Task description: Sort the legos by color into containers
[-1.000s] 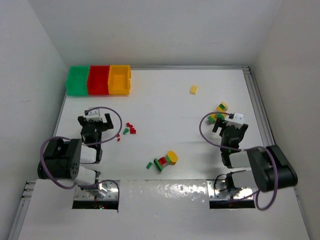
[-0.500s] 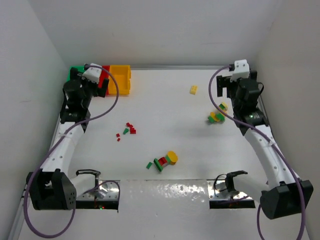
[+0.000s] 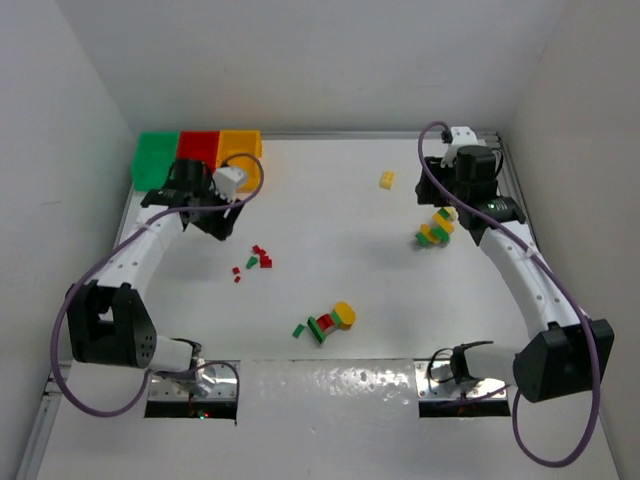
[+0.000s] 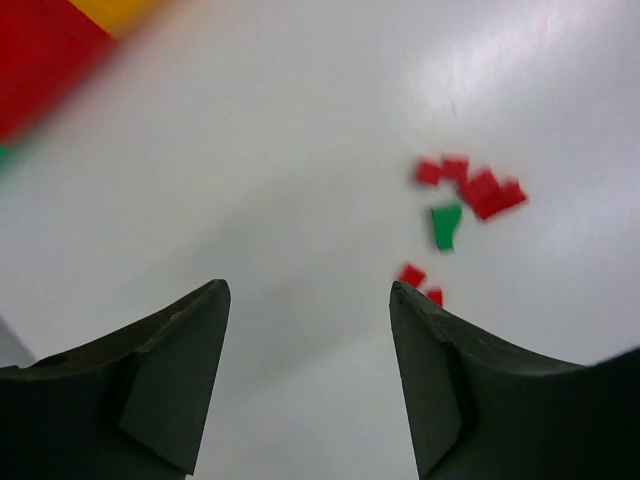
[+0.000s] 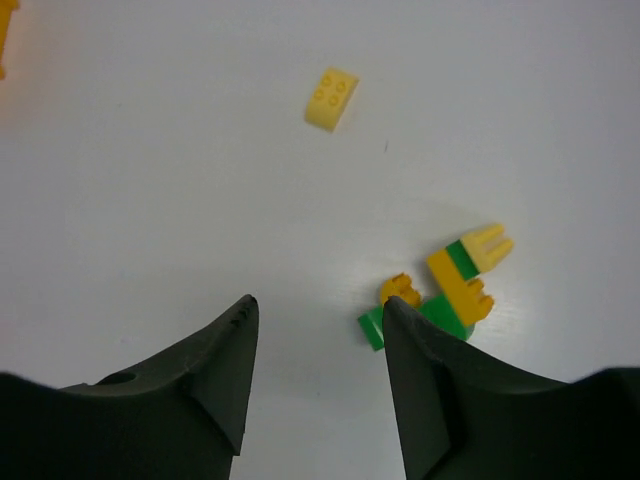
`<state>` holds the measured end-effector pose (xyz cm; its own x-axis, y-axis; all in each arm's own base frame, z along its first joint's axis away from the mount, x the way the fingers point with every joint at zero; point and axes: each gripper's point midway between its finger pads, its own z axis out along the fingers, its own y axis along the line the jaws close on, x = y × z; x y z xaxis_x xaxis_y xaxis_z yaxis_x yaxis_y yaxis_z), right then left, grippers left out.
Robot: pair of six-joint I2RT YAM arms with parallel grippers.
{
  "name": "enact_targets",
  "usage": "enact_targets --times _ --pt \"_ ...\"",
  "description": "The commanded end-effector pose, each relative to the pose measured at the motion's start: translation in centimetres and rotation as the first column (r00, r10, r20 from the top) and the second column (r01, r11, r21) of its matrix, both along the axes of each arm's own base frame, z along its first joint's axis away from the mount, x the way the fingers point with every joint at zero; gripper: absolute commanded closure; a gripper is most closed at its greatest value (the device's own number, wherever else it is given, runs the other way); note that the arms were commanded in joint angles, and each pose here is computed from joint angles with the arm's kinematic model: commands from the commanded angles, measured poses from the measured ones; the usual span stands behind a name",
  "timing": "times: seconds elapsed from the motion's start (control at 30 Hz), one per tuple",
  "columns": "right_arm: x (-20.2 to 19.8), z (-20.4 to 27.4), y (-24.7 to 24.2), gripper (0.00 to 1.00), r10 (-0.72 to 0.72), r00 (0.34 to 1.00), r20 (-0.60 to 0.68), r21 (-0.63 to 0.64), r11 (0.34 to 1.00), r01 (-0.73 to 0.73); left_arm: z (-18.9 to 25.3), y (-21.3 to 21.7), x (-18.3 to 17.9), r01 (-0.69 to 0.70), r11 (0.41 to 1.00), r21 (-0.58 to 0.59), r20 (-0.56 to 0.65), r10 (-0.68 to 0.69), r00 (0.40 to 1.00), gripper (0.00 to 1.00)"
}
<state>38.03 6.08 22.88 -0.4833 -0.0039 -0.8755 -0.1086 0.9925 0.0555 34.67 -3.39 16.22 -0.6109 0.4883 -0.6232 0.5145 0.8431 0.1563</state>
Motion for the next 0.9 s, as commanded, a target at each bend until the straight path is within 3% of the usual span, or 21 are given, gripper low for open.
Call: enact_targets --times 0.0,0.1,0.17,0.3,0.4,0.6,0.87 --pt "-1.3 -1.6 1.3 0.48 -0.043 0.993 -0.111 0.129 0.99 0.057 -5.4 1.1 -4.2 -0.064 0.995 0.078 -0.232 0.08 0.969 0.37" --pt "-1.8 -3.2 0.5 0.45 -0.12 0.98 -0.161 0.111 0.984 0.138 -6.9 0.1 -4.0 -0.16 0.987 0.036 -0.308 0.163 0.937 0.37" --pt "-2.2 -3.9 0.6 0.4 -0.147 0.973 -0.18 0.117 0.979 0.169 -7.2 -0.3 -3.7 -0.296 0.955 0.001 -0.337 0.279 0.899 0.45" --pt "-2.8 -5.1 0.8 0.45 -0.189 0.961 -0.204 0.071 0.976 0.207 -6.6 0.0 -2.5 -0.521 0.851 -0.067 -0.274 0.487 0.83 0.51" --pt "-3.0 -5.5 1.4 0.45 -0.186 0.96 -0.208 0.069 0.977 0.204 -7.0 -0.5 -2.3 -0.589 0.8 -0.115 -0.292 0.539 0.79 0.53" --pt "-2.9 -5.1 2.0 0.45 -0.184 0.967 -0.175 0.095 0.975 0.202 -10.9 -1.6 -5.0 -0.622 0.778 -0.084 -0.388 0.55 0.74 0.53" --pt "-3.9 -6.4 1.6 0.43 -0.214 0.952 -0.216 0.072 0.97 0.234 -11.8 -3.2 -4.7 -0.59 0.802 -0.088 -0.36 0.527 0.77 0.53"
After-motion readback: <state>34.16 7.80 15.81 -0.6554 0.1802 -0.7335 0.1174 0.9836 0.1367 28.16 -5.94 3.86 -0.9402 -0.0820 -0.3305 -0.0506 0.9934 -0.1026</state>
